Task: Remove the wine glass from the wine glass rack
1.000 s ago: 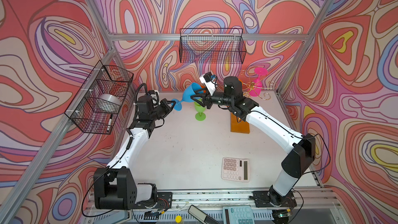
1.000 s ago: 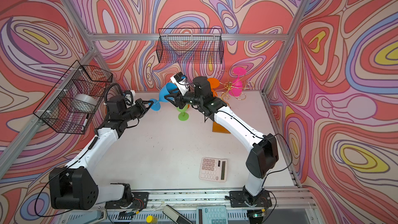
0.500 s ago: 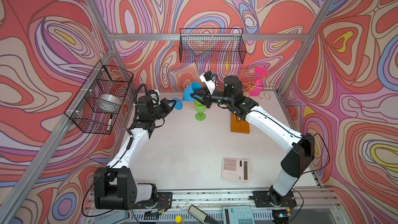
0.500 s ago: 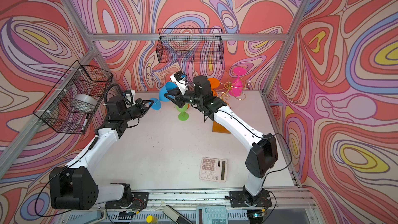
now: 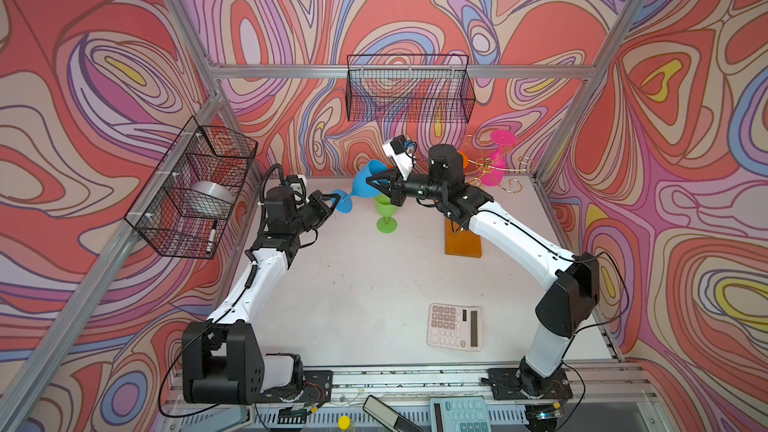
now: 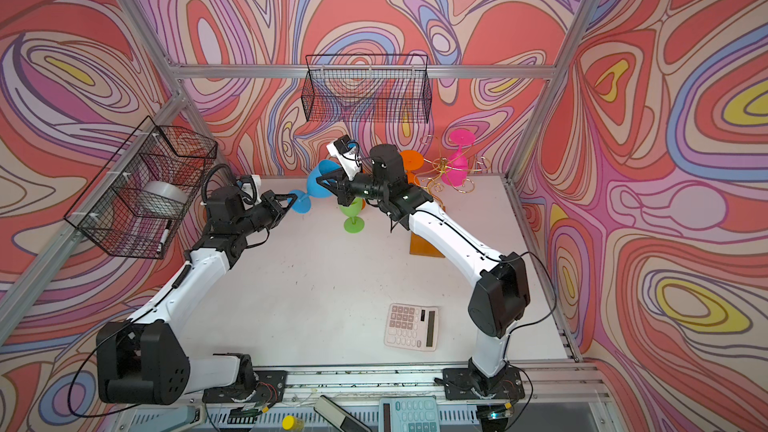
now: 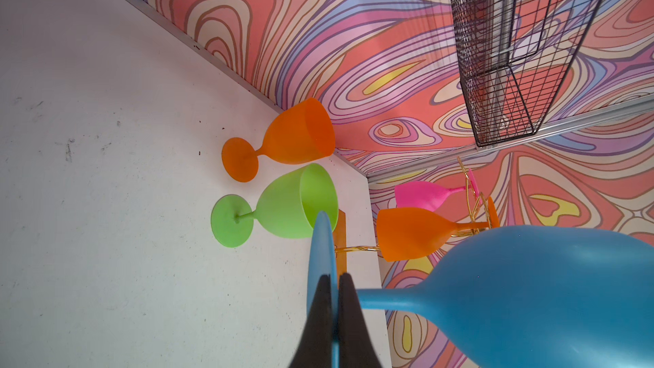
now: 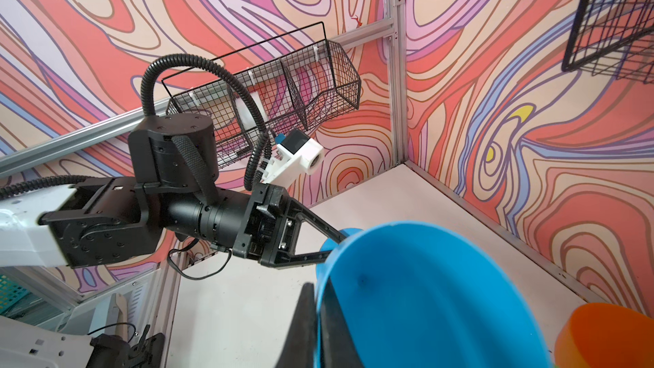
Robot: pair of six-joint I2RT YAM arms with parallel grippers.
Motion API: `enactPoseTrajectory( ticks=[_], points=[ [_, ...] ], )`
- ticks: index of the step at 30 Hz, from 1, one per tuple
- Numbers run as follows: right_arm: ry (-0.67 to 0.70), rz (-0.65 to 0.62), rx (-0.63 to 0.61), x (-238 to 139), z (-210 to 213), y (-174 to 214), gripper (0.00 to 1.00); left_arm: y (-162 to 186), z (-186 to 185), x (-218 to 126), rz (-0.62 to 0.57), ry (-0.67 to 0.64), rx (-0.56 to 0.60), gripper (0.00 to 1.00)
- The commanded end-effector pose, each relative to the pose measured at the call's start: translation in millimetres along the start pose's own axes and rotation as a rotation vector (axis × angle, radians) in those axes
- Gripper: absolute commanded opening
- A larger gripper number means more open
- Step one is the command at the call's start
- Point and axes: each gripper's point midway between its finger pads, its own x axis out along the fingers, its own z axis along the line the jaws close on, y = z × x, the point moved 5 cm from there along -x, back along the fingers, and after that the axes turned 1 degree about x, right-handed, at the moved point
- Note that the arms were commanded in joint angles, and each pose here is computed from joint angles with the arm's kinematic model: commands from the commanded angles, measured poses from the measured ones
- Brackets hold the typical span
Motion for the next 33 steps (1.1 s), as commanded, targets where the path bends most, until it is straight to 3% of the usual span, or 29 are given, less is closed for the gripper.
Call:
enactPoseTrajectory(
  ticks=[1,2,4,10,13,25,33],
  points=[
    [0.018,0.011,-0.014,0,0,-2,0.00,-4,-13,-5,-0.016,0.030,0.043,0.28],
    [0.023,0.018,-0.020,-1,0,-2,0.00,-5,-13,-6,-0.018,0.014,0.059,0.41],
    [0.030,0.032,-0.028,-3,1,-2,0.00,-6,-13,-8,-0.027,-0.016,0.098,0.56],
    [0.066,0.086,-0.061,-8,5,2,0.00,-17,-10,-15,-0.048,-0.138,0.210,0.79],
    [0.088,0.119,-0.107,-14,18,-1,0.00,-25,-2,-16,-0.049,-0.210,0.228,0.84],
    [0.231,0.400,-0.167,-9,27,55,0.00,-51,34,13,0.058,-0.456,0.244,0.98],
    [0.290,0.549,-0.151,5,14,96,0.00,-48,53,28,0.092,-0.462,0.256,1.00]
  ],
)
